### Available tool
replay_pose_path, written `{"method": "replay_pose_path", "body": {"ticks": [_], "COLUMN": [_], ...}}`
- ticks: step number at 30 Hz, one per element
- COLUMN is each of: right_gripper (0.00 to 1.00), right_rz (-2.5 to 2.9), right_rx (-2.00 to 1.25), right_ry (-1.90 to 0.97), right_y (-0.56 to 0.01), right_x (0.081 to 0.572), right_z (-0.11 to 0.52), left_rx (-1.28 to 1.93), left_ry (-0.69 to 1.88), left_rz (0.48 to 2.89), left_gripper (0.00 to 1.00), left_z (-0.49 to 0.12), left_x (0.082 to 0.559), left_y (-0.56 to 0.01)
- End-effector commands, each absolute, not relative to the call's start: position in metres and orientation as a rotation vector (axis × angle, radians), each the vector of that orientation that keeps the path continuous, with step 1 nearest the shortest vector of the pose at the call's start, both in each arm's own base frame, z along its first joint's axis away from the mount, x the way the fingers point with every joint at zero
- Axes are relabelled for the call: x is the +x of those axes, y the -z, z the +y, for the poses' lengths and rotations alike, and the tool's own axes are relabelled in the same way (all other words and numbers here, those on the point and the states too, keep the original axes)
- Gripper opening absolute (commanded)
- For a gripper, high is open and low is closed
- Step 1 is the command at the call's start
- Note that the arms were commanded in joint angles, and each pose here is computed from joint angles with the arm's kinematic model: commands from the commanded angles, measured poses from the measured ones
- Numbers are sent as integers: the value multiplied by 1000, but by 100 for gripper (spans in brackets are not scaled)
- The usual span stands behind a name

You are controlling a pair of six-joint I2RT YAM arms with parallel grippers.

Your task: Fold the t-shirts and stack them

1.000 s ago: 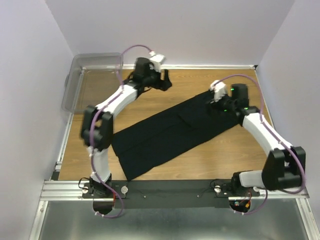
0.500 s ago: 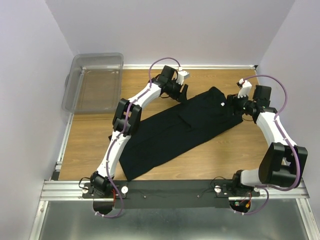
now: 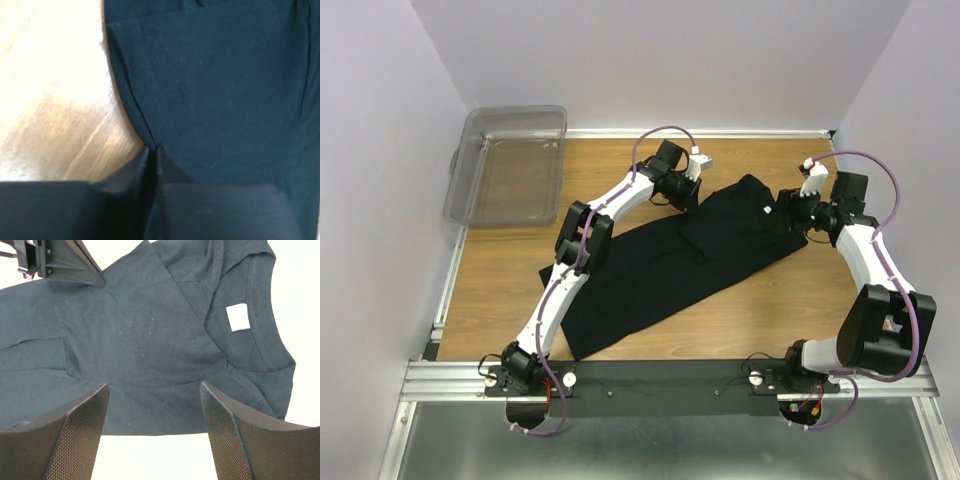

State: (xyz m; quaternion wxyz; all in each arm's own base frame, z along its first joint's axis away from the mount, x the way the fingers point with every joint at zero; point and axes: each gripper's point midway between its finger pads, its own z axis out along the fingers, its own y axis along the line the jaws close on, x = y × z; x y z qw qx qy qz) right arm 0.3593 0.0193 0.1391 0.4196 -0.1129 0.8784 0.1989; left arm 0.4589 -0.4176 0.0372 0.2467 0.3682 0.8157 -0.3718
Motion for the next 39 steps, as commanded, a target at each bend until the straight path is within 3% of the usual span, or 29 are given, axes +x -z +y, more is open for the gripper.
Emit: {"method": "replay_pose_path", "body": {"ticks": [1, 9, 14, 15, 16, 17, 19, 21, 23, 24, 25, 26, 28, 29, 31, 39], "right_gripper": [80, 80, 80, 80, 81, 81, 81, 81, 81, 81, 81, 80, 80, 80, 78, 73], "right_rz": [2190, 2200, 2236, 2240, 2252, 2259, 2273, 2304, 2315, 2345, 2347, 2342, 2326, 2298, 2271, 2268], "right_rx": [-273, -274, -255, -252, -237, -228, -184, -55, 97, 162, 170, 181, 186, 187, 231, 603], "right_ry": [-536, -530, -543, -547, -555, -570, -624, -746, -784, -823, -866, -852, -871, -855, -889, -861], "right_y": [-143, -139, -129, -127, -124, -121, -118, -109, -100, -87, -85, -76, -74, -74, -72, -32], "right_x": [354, 352, 352, 352, 353, 353, 353, 356, 369, 373, 377, 388, 400, 412, 433, 484], "right_z": [20, 17, 16, 16, 16, 17, 21, 30, 31, 35, 45, 47, 65, 68, 85, 95], "left_rx": [889, 164, 61, 105, 134, 157, 207, 216, 219, 210, 187, 175, 133, 110, 58, 26], "left_ry": [923, 847, 747, 767, 786, 796, 788, 751, 684, 663, 582, 574, 489, 473, 442, 366], "left_rz": [2347, 2306, 2247, 2215, 2227, 2185, 2188, 2112, 2069, 1961, 1963, 1799, 1760, 1657, 1451, 1336], "left_gripper": [0, 0, 0, 5, 16, 36, 50, 59, 61, 64, 67, 73, 77, 82, 90, 91], "left_z": [-410, -338, -313, -315, -318, -319, -316, -305, -291, -280, -263, -249, -220, -208, -165, -94], "left_x": [466, 571, 592, 590, 581, 579, 567, 561, 552, 542, 533, 515, 487, 475, 408, 285], "left_y": [-21, -76, -96, -113, -110, -133, -135, -179, -193, -248, -243, -312, -314, -340, -403, -396]}}
